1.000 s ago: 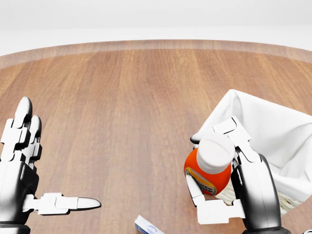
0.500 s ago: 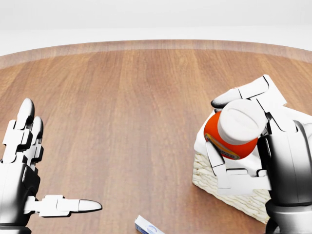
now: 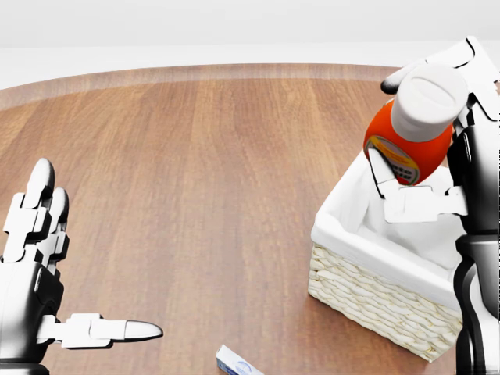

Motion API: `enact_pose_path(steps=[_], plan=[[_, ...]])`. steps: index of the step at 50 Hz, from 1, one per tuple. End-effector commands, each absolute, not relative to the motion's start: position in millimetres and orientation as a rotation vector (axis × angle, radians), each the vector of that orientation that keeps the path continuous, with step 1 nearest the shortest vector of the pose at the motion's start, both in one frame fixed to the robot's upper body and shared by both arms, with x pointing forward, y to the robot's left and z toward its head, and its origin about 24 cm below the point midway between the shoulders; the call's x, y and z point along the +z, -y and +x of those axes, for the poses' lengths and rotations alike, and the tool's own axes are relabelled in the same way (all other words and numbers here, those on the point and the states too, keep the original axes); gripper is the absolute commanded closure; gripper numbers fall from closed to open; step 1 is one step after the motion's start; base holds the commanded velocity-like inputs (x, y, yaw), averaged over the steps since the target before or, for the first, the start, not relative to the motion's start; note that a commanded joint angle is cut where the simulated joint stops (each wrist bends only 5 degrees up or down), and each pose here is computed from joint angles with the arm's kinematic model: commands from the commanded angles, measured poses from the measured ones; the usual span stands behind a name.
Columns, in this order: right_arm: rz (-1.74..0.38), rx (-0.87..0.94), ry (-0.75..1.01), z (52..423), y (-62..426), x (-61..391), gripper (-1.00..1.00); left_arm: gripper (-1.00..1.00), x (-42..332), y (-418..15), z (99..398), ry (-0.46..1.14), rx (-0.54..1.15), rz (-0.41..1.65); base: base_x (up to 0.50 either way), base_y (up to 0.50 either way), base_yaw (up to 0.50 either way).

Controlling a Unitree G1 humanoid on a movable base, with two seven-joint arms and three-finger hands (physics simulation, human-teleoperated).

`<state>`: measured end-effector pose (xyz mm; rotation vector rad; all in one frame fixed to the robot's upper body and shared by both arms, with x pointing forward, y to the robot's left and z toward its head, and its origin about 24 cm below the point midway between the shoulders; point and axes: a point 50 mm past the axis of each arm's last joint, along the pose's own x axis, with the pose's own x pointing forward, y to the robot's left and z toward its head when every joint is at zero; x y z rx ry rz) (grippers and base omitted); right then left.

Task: Pick up the ketchup, and put it in the basket.

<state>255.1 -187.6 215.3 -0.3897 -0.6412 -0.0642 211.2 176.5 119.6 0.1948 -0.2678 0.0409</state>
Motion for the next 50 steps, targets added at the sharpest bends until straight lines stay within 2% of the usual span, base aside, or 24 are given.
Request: enact_pose_path(steps=[1, 16, 29, 50], plan=[[-0.354, -0.105, 0.573, 288, 206, 216, 1.00, -1.00, 121, -178, 211, 0.274, 0.041, 0.193, 0.00, 0.00, 0.00], [-0.329, -0.151, 0.422, 322, 225, 199, 1.00, -1.00, 123, -177, 209, 0.284, 0.037, 0.195, 0.00, 0.00, 0.00], [-0.270, -0.237, 0.165, 347, 257, 154, 1.00, -1.00, 124, -177, 208, 0.288, 0.039, 0.194, 0.00, 0.00, 0.00], [-0.279, -0.279, 0.128, 343, 270, 145, 1.00, -1.00, 123, -176, 208, 0.283, 0.037, 0.196, 0.00, 0.00, 0.00]])
